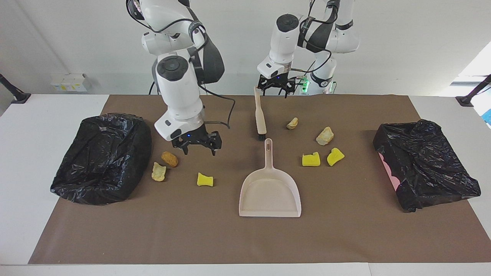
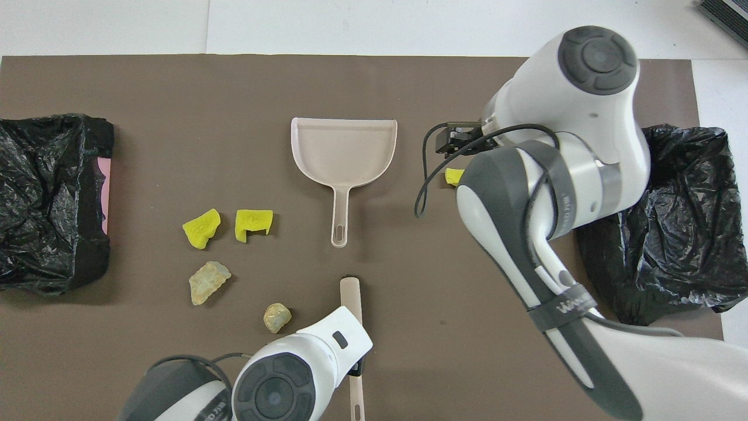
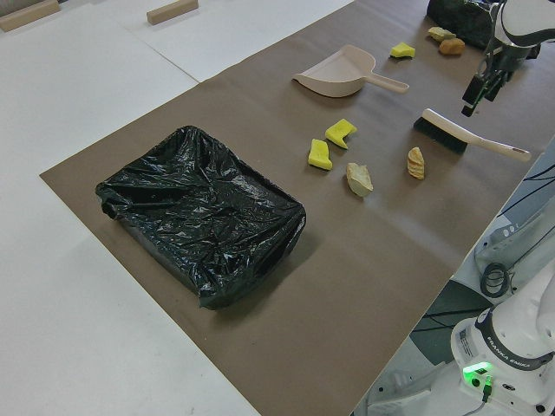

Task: Sweep and dump trash in bin
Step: 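Grasp the dustpan handle with the right gripper while the left gripper grasps the brush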

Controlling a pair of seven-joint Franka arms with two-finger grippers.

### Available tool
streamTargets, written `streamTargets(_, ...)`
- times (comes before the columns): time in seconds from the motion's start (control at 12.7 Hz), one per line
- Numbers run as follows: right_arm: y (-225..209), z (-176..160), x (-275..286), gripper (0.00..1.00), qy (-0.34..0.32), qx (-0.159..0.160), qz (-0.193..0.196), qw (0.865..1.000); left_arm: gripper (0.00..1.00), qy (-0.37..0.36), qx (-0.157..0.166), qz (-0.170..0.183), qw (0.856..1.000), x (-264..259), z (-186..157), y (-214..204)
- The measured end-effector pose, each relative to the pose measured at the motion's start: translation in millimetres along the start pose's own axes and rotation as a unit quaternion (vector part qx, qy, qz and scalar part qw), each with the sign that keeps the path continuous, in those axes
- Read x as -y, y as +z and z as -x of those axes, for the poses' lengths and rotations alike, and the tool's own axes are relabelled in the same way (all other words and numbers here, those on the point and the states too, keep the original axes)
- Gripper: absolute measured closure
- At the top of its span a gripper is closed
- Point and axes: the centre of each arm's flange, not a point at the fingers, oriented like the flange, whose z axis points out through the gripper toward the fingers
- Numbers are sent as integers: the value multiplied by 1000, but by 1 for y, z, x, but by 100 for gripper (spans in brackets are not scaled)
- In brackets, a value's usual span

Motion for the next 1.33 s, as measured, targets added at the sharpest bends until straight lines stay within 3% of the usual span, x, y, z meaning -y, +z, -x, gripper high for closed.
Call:
streamTargets(0.47,64,20,133,0,29,-19,-21,999,0,21,12,8,1000,-44,52,69)
streamTargets(0.86,86,37,162,0,12,-23,-15,1000,1,16,43,27,999,-44,49,97)
streamTargets(1.02,99,50,170,0,3,-11,-8,1000,14,15,49,31,998,-44,48,102)
streamTargets(1.1,108,60,177,0,-5,-4,-3,1000,14,15,49,31,998,-44,47,102)
streamTargets(1.33,119,76,187,5,-17,9,5,1000,51,14,45,34,998,-45,45,99)
